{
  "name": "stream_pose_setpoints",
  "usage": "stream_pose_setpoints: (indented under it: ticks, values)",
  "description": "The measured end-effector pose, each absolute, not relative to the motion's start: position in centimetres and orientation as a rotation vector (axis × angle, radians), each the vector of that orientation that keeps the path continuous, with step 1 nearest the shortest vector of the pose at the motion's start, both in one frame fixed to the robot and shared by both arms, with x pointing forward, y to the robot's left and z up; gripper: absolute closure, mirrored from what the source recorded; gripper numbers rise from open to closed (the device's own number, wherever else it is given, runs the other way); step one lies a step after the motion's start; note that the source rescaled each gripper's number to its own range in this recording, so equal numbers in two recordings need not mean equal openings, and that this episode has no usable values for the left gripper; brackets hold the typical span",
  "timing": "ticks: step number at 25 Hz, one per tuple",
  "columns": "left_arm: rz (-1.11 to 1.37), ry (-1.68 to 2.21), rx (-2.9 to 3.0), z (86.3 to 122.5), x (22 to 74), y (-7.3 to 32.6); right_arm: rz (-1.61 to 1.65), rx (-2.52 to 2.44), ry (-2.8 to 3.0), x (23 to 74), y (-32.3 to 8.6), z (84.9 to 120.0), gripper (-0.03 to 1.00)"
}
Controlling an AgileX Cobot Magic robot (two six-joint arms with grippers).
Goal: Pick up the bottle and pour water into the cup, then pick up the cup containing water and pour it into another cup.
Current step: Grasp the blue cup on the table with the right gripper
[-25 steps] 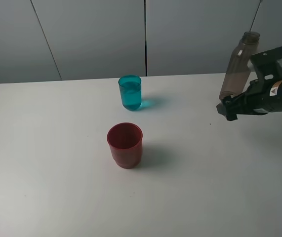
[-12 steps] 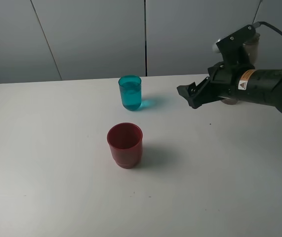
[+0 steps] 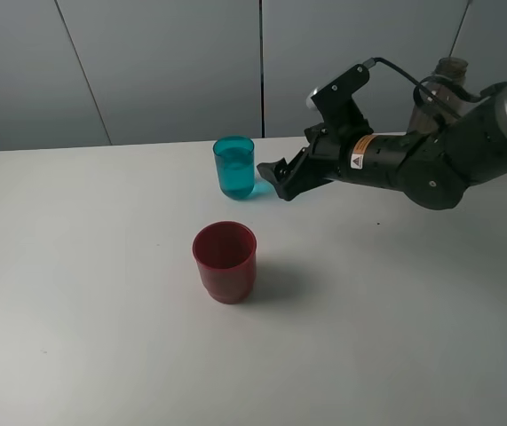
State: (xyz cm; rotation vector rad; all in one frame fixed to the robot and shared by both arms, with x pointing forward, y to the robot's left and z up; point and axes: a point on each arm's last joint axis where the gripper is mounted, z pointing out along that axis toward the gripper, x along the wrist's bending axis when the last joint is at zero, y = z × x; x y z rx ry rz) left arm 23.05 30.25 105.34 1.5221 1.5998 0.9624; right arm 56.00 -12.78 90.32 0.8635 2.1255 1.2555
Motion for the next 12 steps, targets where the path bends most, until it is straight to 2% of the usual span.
stream_pose_setpoints:
  ticks: [12]
  values:
    - [0.962, 1.6, 1.522, 105.3, 23.0, 30.3, 1.344, 0.857, 2.178, 58.1, -10.9, 86.7, -0.03]
